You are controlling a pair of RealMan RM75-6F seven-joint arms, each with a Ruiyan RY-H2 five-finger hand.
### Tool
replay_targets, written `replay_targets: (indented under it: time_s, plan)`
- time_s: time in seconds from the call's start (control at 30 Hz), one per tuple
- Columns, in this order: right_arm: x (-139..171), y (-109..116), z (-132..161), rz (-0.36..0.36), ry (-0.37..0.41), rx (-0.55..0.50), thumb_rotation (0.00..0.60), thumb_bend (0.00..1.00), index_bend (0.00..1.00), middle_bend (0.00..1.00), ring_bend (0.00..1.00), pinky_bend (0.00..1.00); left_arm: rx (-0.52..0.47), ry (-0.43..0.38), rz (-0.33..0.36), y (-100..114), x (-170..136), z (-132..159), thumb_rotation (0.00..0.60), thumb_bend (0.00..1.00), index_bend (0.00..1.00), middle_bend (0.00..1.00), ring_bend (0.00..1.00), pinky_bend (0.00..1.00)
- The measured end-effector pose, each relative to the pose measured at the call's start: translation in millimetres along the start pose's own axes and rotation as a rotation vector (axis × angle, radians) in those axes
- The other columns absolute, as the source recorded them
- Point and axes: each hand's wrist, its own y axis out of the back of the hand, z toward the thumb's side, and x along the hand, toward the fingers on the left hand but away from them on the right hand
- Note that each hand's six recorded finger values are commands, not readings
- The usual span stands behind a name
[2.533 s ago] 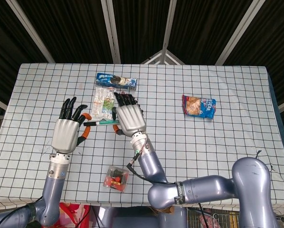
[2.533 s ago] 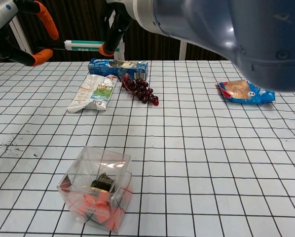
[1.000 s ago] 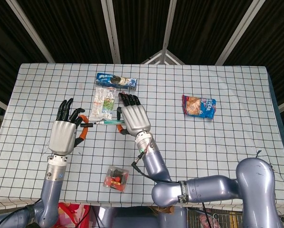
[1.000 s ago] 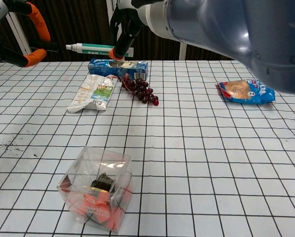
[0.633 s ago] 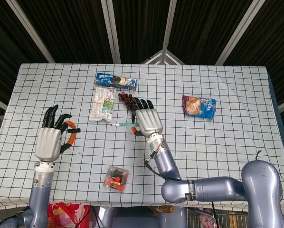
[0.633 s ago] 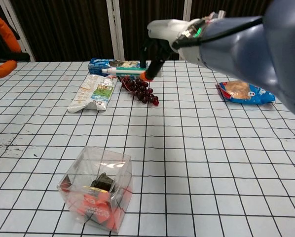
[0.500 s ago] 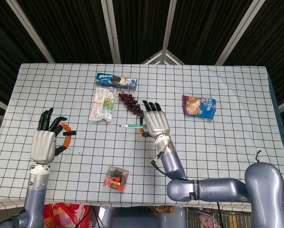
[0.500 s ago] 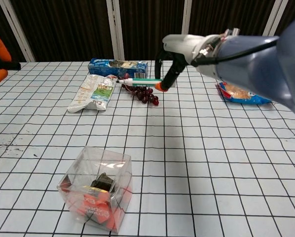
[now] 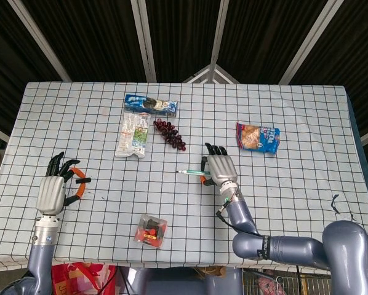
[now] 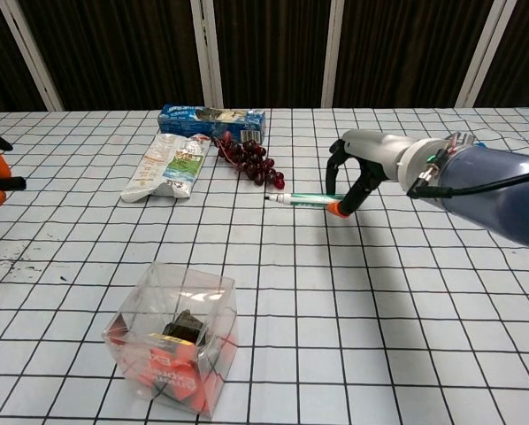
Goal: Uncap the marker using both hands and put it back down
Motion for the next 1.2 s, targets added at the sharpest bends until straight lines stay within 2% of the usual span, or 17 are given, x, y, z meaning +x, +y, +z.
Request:
replay_targets:
  time_s: [0.07,0.13,0.2,0.23,0.33,0.43,0.5,0.67,0.83,0.93,1.07,1.2]
  plan:
    - [-1.8,-4.5,-4.7,0.005,-0.004,-0.01,0.6,0.47,0.75,0.0,0.02,0.0,-0.013,0.016,-0.004,-4.1,0.7,-5.4,0.6,0.55,0.42,0.15,0.0,0.0]
    - [-2.8,-7.9,-8.1,0.008,-0.005,-0.018,0.6,0.47,0.7,0.0,0.02,0.0,-0.029,0.032,-0.011,-8.7,1.7,-11.0,0.6,0.54,0.28,0.07,0.0,0.0]
    - [-3.0,-10.3,-11.3,0.009,-0.005,-0.024,0.6,0.47,0.53,0.0,0.02,0.0,-0.05,0.043,-0.026,-13.8,2.5,-14.9,0.6,0.53,0.07,0.01,0.0,0.0]
    - [-2.9,-10.8,-12.3,0.009,-0.005,-0.025,0.6,0.45,0.42,0.0,0.02,0.0,-0.06,0.046,-0.037,-16.3,2.6,-15.7,0.6,0.53,0.03,0.0,0.0,0.0]
    - [-2.7,-11.7,-18.2,0.01,-0.019,-0.026,0.6,0.33,0.18,0.0,0.02,0.0,-0.093,0.042,-0.077,-22.7,1.9,-16.6,0.6,0.53,0.0,0.0,0.0,0.0]
    - [-2.3,-11.2,-23.0,0.017,-0.041,-0.029,0.6,0.24,0.04,0.0,0.02,0.0,-0.102,0.01,-0.087,-20.1,1.2,-13.4,0.6,0.53,0.0,0.0,0.0,0.0]
    - [-1.8,-10.1,-26.7,0.02,-0.059,-0.034,0.6,0.21,0.0,0.0,0.02,0.0,-0.104,-0.013,-0.071,-12.7,0.2,-10.2,0.6,0.53,0.0,0.0,0.0,0.0]
    - [1.5,-3.0,-35.1,0.015,-0.088,-0.064,0.6,0.19,0.0,0.0,0.01,0.0,-0.075,-0.047,-0.021,14.3,-5.9,-5.5,0.6,0.53,0.0,0.0,0.0,0.0]
    - [10.5,9.9,-48.5,-0.004,-0.106,-0.086,0.6,0.19,0.0,0.0,0.01,0.0,0.004,-0.034,0.038,57.4,-19.6,-10.3,0.6,0.53,0.0,0.0,0.0,0.0]
    - [21.2,23.3,-59.3,-0.029,-0.11,-0.104,0.6,0.19,0.0,0.0,0.01,0.0,0.068,0.007,0.088,91.1,-33.0,-22.4,0.6,0.53,0.0,0.0,0.0,0.0]
    - [42.9,54.4,-87.9,-0.119,-0.121,-0.089,0.6,0.19,0.05,0.0,0.01,0.0,0.179,0.116,0.147,133.3,-60.7,-51.2,0.6,0.53,0.0,0.0,0.0,0.0]
    - [72.8,82.1,-126.5,-0.242,-0.156,-0.039,0.6,0.19,0.08,0.0,0.01,0.0,0.223,0.22,0.133,155.0,-84.0,-76.0,0.6,0.53,0.04,0.0,0.0,0.0]
